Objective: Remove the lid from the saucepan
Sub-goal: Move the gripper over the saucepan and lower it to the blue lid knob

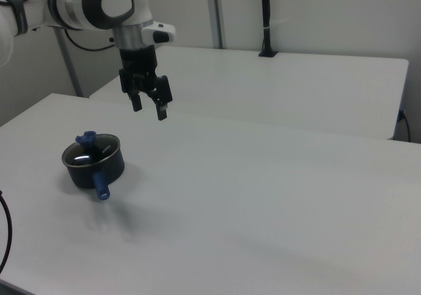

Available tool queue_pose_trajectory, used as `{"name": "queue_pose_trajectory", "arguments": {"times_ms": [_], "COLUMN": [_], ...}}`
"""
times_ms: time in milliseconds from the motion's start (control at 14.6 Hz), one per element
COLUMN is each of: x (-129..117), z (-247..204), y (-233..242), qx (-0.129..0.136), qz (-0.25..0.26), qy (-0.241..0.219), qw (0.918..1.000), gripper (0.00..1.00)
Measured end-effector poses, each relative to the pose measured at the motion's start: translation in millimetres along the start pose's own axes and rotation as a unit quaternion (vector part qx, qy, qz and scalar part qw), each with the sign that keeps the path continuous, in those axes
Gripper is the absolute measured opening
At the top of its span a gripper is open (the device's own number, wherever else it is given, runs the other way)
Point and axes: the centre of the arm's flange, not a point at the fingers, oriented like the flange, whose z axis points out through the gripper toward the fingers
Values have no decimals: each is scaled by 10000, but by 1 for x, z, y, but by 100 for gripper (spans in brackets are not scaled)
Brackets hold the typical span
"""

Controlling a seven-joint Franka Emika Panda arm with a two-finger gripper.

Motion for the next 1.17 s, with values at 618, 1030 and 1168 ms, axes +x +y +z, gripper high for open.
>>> {"name": "queue_pose_trajectory", "arguments": {"times_ms": [618, 1030, 1168], "x": [-6, -6, -6], "z": [2, 29, 47], "y": [-49, -159, -188], "qx": [141, 282, 247], "qz": [-376, -757, -895], "qy": [37, 439, 453], "qw": [9992, 9958, 9946], "gripper": [100, 100, 100]}}
